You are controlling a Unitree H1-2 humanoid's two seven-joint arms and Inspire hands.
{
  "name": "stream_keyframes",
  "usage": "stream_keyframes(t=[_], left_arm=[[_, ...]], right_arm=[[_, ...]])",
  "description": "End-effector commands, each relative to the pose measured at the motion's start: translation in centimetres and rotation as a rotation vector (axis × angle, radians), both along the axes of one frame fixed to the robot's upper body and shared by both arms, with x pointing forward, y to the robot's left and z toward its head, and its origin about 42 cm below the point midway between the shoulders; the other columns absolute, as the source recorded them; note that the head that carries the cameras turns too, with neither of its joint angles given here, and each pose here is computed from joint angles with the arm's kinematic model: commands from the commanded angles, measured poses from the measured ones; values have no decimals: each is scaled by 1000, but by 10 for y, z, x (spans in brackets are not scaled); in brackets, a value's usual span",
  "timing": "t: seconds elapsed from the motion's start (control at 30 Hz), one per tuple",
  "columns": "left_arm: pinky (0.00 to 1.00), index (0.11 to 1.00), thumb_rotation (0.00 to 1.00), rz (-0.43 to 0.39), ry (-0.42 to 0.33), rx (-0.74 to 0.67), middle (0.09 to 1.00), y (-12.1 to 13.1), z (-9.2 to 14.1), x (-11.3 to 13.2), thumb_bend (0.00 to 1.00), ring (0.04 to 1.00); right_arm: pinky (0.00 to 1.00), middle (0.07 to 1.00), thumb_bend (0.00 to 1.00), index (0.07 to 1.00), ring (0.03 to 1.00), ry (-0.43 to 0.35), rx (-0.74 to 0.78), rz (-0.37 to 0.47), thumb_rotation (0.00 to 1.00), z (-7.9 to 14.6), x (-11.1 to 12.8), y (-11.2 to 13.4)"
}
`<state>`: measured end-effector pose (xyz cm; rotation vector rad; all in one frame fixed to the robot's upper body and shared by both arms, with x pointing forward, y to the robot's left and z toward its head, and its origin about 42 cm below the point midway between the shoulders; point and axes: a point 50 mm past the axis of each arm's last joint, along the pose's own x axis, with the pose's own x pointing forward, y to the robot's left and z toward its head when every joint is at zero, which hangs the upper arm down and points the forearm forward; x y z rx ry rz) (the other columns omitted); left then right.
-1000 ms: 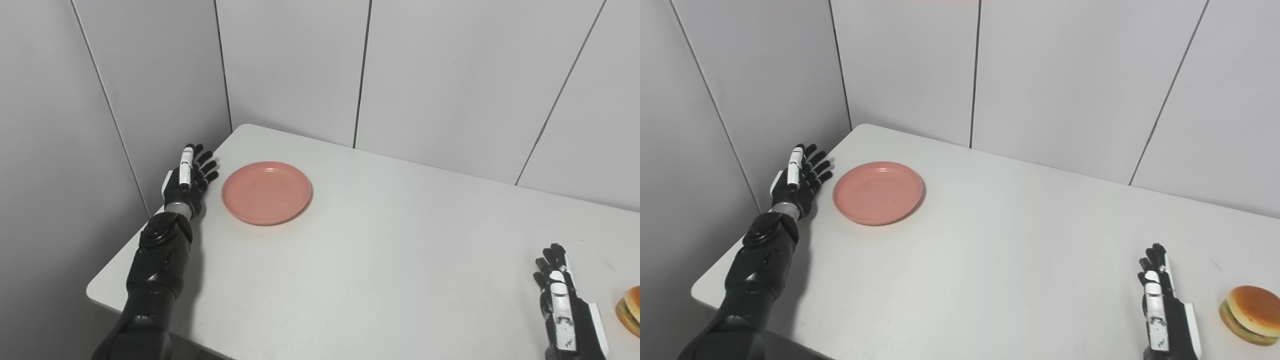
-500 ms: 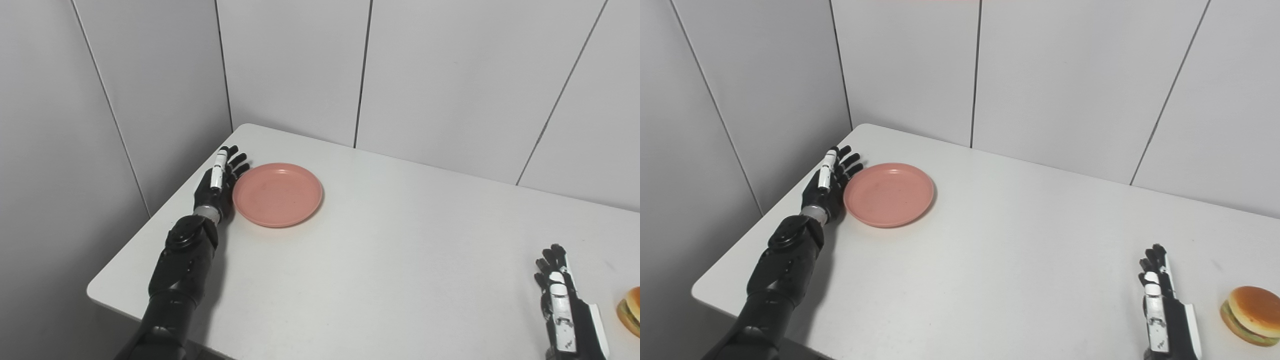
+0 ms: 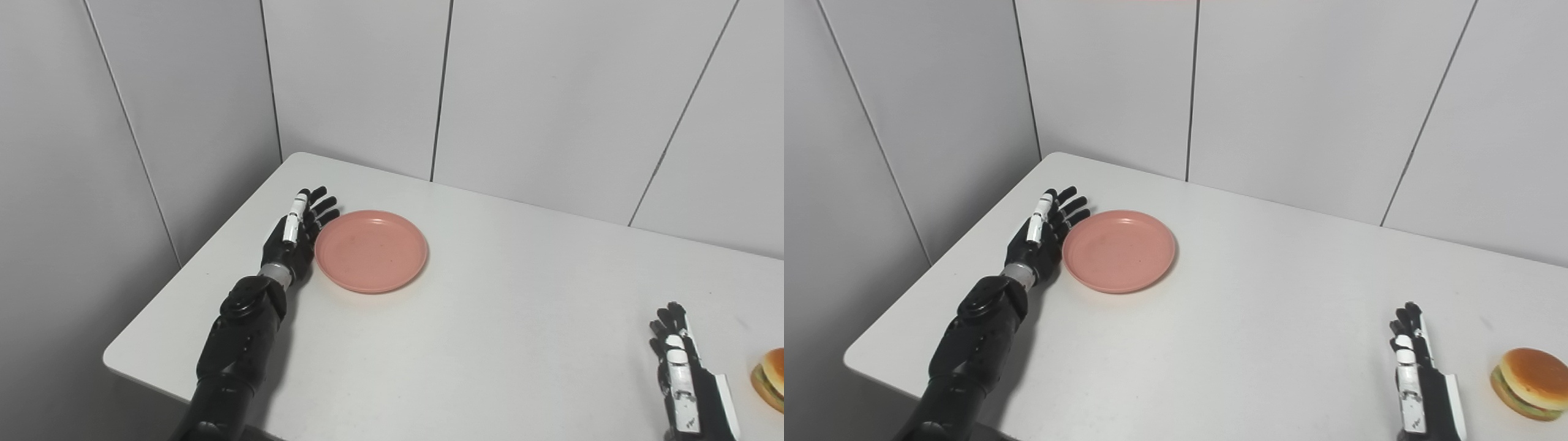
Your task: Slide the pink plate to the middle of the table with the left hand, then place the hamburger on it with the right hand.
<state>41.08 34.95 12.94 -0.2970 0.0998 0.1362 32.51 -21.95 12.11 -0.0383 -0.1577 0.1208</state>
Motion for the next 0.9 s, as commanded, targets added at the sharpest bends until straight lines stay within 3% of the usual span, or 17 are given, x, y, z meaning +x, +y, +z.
stream_keyframes(t=[0.0,0.87], left_arm=[[882,865,1000,-41,54,-21,875,-14,-11,-4,315,874],[882,871,1000,-332,39,-77,885,-130,8,-19,314,881]], right_arm=[[1000,972,121,981,966,60,13,-22,1000,-15,-12,2],[996,978,196,983,975,81,7,-44,1000,-4,-15,22]])
